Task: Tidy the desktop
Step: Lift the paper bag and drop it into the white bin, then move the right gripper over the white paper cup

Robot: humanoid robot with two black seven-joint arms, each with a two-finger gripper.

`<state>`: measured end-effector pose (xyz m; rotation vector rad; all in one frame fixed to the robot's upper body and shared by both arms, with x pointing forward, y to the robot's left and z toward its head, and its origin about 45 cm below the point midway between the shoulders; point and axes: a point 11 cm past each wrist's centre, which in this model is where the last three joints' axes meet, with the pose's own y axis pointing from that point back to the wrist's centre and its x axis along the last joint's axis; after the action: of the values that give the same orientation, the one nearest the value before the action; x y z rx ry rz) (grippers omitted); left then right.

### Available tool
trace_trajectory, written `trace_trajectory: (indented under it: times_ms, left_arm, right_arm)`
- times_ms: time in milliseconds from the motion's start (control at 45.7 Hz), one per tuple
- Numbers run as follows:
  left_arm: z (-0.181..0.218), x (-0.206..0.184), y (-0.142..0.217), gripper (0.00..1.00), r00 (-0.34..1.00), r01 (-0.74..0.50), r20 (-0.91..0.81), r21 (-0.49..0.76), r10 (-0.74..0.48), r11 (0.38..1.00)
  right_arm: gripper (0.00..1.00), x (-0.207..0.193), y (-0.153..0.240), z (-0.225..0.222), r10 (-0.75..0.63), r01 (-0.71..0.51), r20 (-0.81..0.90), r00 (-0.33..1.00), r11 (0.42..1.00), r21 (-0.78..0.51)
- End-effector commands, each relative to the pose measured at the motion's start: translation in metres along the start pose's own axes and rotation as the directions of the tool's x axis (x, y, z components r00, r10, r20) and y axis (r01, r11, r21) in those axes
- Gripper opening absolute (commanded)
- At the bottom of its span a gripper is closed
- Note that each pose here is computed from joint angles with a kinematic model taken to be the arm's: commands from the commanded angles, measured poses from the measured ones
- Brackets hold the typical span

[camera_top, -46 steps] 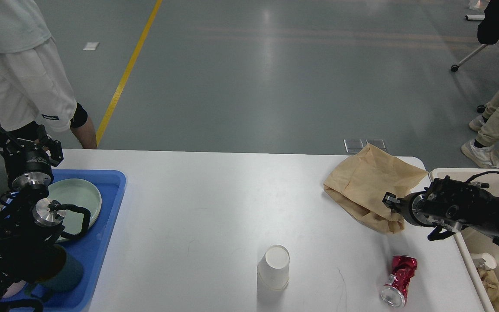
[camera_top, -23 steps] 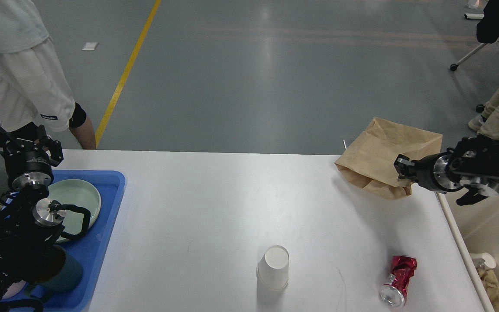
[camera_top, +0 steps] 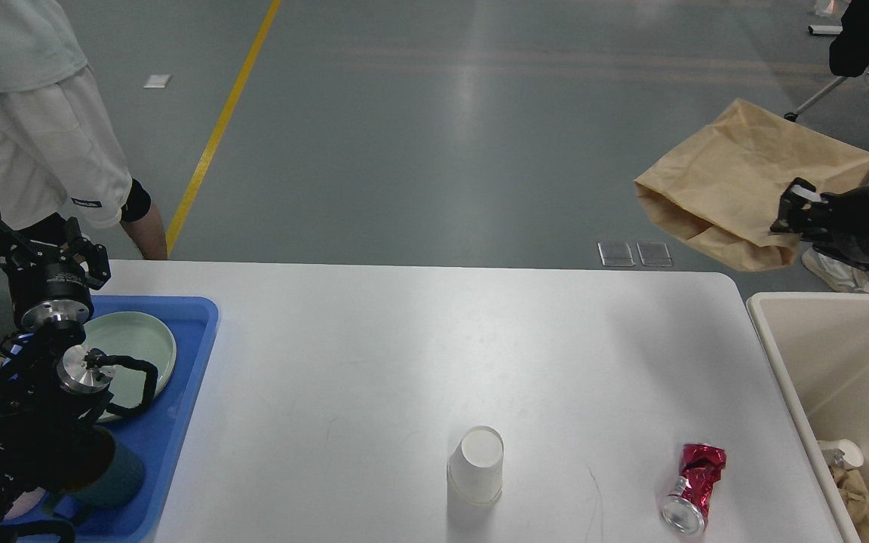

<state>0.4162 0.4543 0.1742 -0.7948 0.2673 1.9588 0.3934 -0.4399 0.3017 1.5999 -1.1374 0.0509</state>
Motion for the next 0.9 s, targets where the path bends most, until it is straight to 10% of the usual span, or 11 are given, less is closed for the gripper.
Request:
trace_trajectory:
  times_ms: [0,372,437,459,875]
  left_arm:
    - [0.0,0.0,0.0,0.96,1.0,0.0,0.0,0.0,0.0,1.0]
    - [0.0,0.0,0.0,0.96,1.0,0.0,0.0,0.0,0.0,1.0]
    - [0.0,0.0,0.0,0.96,1.0,0.0,0.0,0.0,0.0,1.0]
    - [0.0,0.0,0.0,0.96,1.0,0.0,0.0,0.0,0.0,1.0]
    - [0.0,0.0,0.0,0.96,1.0,-0.001,0.001,0.0,0.001,1.0]
  right_arm:
    - [0.0,0.012,-0.013,0.071,0.065,-0.058,0.039,0.997,0.986,-0.156]
    - [0.05,-0.034,-0.036,0.241,0.058,-0.058,-0.017,0.998,0.847,-0.528]
    - [0.95,-0.033,-0.042,0.252,0.08,-0.095,-0.05,0.995,0.828,-0.553]
    - [1.0,-0.032,-0.044,0.253,0.088,-0.106,-0.06,0.994,0.825,-0.556]
    - [1.0,-0.091,-0.082,0.213,-0.071,0.048,-0.031,0.997,0.873,-0.485]
